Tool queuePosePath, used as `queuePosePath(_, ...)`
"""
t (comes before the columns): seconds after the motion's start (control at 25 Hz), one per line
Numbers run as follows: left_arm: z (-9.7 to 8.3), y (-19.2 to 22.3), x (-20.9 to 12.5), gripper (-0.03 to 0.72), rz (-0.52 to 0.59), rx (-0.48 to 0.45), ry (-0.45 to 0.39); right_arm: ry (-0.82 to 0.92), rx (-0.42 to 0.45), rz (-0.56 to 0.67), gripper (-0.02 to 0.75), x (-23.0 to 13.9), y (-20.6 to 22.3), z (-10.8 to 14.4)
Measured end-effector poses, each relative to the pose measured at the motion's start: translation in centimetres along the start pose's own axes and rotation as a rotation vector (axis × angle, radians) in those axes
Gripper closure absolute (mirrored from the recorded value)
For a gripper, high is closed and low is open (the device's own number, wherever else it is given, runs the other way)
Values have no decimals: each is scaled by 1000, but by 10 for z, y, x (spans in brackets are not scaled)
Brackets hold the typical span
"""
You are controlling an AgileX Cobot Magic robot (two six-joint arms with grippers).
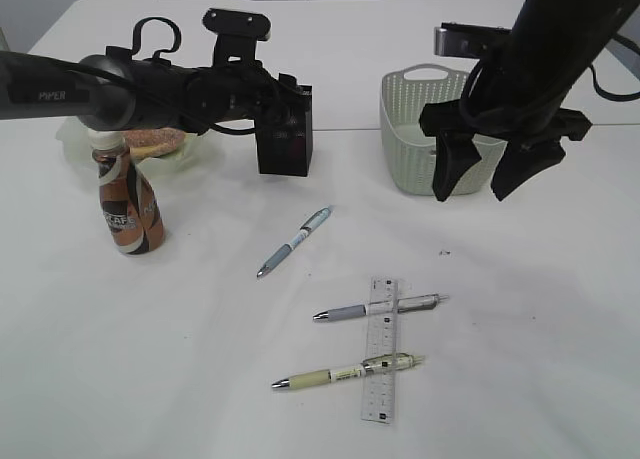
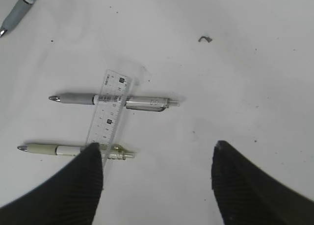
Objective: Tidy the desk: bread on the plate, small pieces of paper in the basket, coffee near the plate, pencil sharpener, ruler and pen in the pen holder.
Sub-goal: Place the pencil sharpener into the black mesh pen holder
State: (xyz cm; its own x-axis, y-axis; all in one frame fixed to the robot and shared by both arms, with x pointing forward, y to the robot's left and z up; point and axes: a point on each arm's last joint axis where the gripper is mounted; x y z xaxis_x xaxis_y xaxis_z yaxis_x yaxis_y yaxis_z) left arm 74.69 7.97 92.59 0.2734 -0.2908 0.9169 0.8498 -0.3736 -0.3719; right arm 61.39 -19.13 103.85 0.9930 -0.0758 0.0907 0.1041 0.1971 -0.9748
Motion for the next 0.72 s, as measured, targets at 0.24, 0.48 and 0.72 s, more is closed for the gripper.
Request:
queuePosePath(0.24, 1, -6, 6, 244, 47, -5, -2, 3, 7, 2, 228, 0, 0, 1)
queuePosePath(0.48, 8, -40, 45, 246, 139, -14, -5, 8, 65, -35, 228, 5, -13, 9)
queuePosePath(0.72, 15, -98, 88, 249, 314, -34, -8, 6, 78, -54, 228, 6, -20, 11)
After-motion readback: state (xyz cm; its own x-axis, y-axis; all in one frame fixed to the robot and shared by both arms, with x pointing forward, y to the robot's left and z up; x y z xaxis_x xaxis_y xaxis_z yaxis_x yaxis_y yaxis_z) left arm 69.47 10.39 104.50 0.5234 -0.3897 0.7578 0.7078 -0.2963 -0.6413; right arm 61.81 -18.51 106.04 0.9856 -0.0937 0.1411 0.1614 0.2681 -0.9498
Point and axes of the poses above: a point on each arm's last joint axis where the gripper is mounted, y pointing out along that axis toward the gripper, z along the wrist's bending axis when the last joint is at zero, x = y × z, and after that the axes turned 13 degrees about y, right-handed
